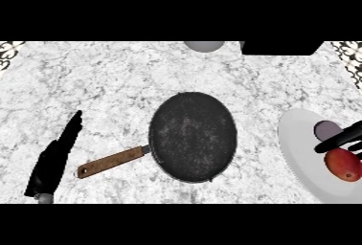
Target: Pick the pear from the plate and place it in the pan
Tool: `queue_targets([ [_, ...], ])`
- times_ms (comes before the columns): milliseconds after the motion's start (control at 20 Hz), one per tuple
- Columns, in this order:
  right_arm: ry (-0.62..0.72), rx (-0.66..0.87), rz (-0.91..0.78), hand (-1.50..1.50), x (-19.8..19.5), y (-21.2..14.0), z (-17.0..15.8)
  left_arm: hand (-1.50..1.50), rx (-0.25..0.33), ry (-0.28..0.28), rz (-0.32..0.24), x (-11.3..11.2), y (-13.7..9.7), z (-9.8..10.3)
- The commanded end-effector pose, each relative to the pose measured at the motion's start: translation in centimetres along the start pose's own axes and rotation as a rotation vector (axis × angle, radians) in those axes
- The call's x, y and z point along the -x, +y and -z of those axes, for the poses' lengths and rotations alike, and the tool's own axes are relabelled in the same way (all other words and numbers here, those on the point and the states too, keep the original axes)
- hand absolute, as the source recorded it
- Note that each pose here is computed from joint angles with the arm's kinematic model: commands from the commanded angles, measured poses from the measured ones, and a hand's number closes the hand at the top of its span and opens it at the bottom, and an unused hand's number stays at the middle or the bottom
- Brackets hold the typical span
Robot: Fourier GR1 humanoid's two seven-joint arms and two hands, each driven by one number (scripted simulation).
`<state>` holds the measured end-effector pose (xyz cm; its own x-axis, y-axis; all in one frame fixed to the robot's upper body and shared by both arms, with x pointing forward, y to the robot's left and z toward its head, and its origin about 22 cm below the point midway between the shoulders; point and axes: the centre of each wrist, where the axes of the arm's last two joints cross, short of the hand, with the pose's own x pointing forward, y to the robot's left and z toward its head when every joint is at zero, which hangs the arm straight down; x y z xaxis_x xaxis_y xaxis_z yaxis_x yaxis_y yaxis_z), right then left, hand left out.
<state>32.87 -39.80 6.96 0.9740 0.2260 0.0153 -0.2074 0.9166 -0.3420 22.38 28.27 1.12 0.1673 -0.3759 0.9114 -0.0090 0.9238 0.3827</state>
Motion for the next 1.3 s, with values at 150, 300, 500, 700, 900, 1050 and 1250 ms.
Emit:
queue_targets([
  [150, 0.174, -0.007, -0.016, -1.5, 0.0, 0.0, 1.0, 0.0, -0.004, -0.016, -0.013, -0.3, 1.0, -0.6],
  [300, 0.159, -0.025, -0.016, -1.5, 0.6, 1.1, 1.9, 0.0, -0.029, -0.003, 0.005, 0.6, 0.7, 0.0],
  [500, 0.124, 0.016, -0.005, 1.5, 1.1, 3.8, 3.1, 0.0, -0.004, 0.002, 0.002, 1.9, 0.6, -0.8],
  [700, 0.113, 0.006, 0.081, 1.5, 1.1, 1.3, 3.7, 0.0, -0.012, -0.005, 0.002, 2.2, 0.1, -0.6],
  [900, 0.085, -0.025, 0.098, 1.5, 1.0, 3.9, 4.1, 0.0, -0.019, 0.003, -0.009, -0.6, -0.5, 0.4],
  [1050, 0.037, 0.021, 0.101, 1.5, -0.5, 6.6, 1.6, 0.0, -0.009, 0.014, 0.002, 0.9, 0.1, -0.1],
  [1250, -0.081, 0.184, -0.006, 1.5, 2.2, 12.9, 3.6, 0.0, -0.055, 0.067, 0.013, 2.1, 1.3, -0.7],
])
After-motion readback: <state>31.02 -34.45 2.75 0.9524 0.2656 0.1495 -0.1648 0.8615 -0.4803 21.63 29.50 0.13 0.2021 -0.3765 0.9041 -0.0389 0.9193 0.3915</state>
